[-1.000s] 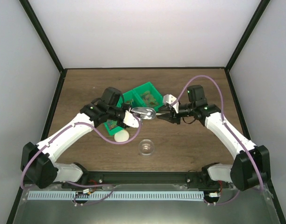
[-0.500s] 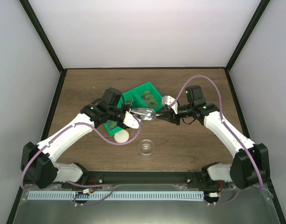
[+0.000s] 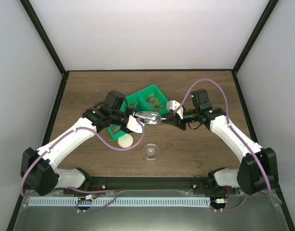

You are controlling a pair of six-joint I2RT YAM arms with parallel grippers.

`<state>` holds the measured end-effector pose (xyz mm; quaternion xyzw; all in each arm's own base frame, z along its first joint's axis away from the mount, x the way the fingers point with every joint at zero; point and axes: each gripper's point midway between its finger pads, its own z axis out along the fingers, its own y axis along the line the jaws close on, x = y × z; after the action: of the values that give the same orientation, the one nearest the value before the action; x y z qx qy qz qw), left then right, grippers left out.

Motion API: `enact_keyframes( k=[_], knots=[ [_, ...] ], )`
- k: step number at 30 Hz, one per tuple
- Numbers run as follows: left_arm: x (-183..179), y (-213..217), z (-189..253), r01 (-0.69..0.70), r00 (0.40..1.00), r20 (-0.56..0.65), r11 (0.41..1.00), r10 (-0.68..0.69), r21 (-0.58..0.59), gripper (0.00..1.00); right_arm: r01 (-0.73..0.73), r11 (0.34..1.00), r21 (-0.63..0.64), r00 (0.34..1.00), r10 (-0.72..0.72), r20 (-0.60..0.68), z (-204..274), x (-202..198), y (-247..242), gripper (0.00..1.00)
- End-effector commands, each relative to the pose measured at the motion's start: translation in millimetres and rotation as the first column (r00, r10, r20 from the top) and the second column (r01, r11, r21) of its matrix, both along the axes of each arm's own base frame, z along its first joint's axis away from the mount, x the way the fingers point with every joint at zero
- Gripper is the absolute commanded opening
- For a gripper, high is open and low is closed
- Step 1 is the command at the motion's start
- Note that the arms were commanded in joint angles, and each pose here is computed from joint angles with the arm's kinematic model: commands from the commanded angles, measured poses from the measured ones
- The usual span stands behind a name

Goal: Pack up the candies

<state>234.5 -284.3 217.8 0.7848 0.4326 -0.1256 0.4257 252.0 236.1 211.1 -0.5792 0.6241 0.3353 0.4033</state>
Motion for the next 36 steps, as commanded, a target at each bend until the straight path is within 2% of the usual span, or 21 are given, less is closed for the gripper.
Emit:
enact_keyframes(
  k=[1, 11, 17, 18, 21, 23, 27, 29, 33, 36],
  knots=[
    [-9, -5, 8, 0.051, 0.999, 0.006, 0.998, -0.051, -0.041, 0.04, -0.036, 0.998, 0.048, 0.999, 0.035, 0.021, 18, -5, 6, 0.15],
    [-9, -4, 5, 0.052, 0.999, 0.004, 0.998, -0.052, -0.033, 0.04, -0.052, 0.996, 0.071, 0.998, 0.05, 0.029, 28, -10, 7, 0.1],
    [-8, -4, 2, 0.043, 0.999, -0.004, 0.999, -0.043, -0.03, 0.04, -0.047, 0.996, 0.078, 0.998, 0.045, 0.033, 32, -10, 7, 0.01],
    [-6, -5, 3, 0.028, 1.0, -0.008, 0.999, -0.029, -0.035, 0.09, -0.039, 0.996, 0.077, 0.999, 0.036, 0.029, 33, -8, 7, 0.01],
    [3, -4, 2, -0.056, 0.997, -0.051, 0.998, 0.054, -0.041, 0.32, -0.002, 0.998, 0.063, 1.0, 0.002, 0.008, 31, -3, 6, 0.01],
    [11, 0, 3, -0.123, 0.988, -0.095, 0.991, 0.118, -0.048, 0.34, 0.037, 0.998, 0.05, 0.999, -0.036, -0.016, 30, 4, 4, 0.01],
    [12, 2, 5, -0.148, 0.981, -0.137, 0.986, 0.138, -0.071, 0.27, 0.051, 0.996, 0.069, 0.997, -0.048, -0.053, 32, 2, 3, 0.01],
    [12, 2, 6, -0.146, 0.983, -0.126, 0.986, 0.135, -0.082, 0.26, 0.045, 0.995, 0.087, 0.998, -0.041, -0.051, 35, -1, 4, 0.01],
    [17, 2, 14, -0.164, 0.981, -0.119, 0.982, 0.152, -0.094, 0.48, 0.069, 0.996, 0.061, 0.995, -0.064, -0.077, 28, 4, 3, 0.01],
    [28, 11, 33, -0.249, 0.955, -0.201, 0.958, 0.218, -0.143, 0.59, 0.145, 0.989, 0.001, 0.981, -0.144, -0.129, 16, 17, -1, 0.01]
  ],
)
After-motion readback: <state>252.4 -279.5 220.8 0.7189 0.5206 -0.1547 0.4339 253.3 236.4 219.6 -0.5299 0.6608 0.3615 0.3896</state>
